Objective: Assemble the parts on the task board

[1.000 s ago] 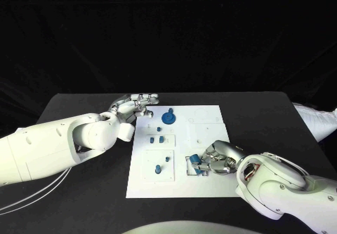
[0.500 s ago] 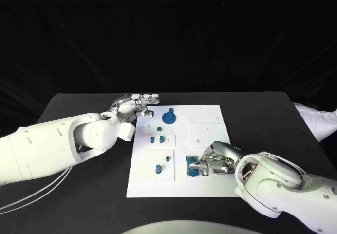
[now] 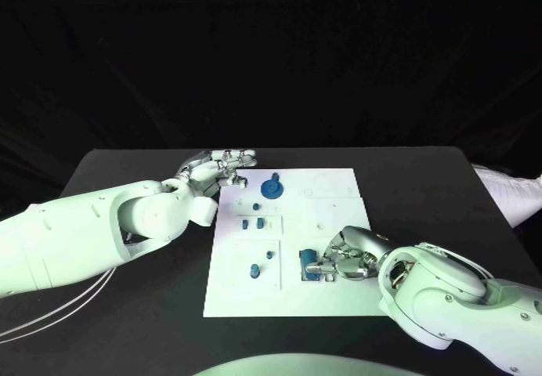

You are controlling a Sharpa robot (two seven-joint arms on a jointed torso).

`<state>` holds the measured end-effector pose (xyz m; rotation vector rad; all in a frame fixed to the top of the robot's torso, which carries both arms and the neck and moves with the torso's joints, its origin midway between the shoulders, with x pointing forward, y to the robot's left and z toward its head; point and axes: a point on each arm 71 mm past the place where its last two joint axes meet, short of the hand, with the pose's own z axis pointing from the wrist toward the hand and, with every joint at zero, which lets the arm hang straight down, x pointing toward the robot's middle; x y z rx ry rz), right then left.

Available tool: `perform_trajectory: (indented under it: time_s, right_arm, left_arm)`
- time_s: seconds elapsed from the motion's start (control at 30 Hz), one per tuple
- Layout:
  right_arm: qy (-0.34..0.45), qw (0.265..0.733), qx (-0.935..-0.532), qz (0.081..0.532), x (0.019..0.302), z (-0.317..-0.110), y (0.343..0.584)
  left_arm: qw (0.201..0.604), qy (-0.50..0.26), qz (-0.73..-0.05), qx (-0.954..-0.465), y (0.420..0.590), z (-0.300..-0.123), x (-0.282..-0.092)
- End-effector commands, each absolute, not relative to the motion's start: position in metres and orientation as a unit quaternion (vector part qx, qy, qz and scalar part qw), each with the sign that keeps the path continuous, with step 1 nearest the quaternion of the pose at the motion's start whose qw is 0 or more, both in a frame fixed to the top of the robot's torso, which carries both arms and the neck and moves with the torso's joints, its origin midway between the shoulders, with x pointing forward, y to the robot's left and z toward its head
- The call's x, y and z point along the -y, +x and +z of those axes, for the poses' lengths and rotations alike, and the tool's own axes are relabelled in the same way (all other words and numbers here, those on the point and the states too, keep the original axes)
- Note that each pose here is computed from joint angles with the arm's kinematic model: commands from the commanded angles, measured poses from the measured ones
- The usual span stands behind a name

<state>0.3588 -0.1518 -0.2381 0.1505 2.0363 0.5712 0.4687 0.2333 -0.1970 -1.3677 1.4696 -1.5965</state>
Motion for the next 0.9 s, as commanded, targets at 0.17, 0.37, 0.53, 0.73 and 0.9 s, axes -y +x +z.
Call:
perform_trajectory:
  time_s: [0.17,0.37,0.53,0.73,0.9]
  right_arm:
    - [0.029,0.499,-0.836,0.225,0.1482,-0.2378,0.359]
    - [0.02,0.505,-0.834,0.22,0.1461,-0.2385,0.3605]
    - [0.022,0.508,-0.831,0.225,0.1443,-0.2382,0.3609]
    - [0.029,0.502,-0.831,0.239,0.1417,-0.2378,0.3599]
    - [0.035,0.499,-0.829,0.249,0.1398,-0.2371,0.3592]
  left_arm:
    - [0.276,-0.507,-0.605,-0.549,0.4679,-0.1959,-0.2309]
    - [0.277,-0.507,-0.604,-0.549,0.4679,-0.196,-0.2314]
    - [0.276,-0.507,-0.604,-0.549,0.4678,-0.1959,-0.2313]
    - [0.277,-0.507,-0.604,-0.549,0.4679,-0.196,-0.2316]
    - [0.277,-0.507,-0.604,-0.549,0.4678,-0.1959,-0.2316]
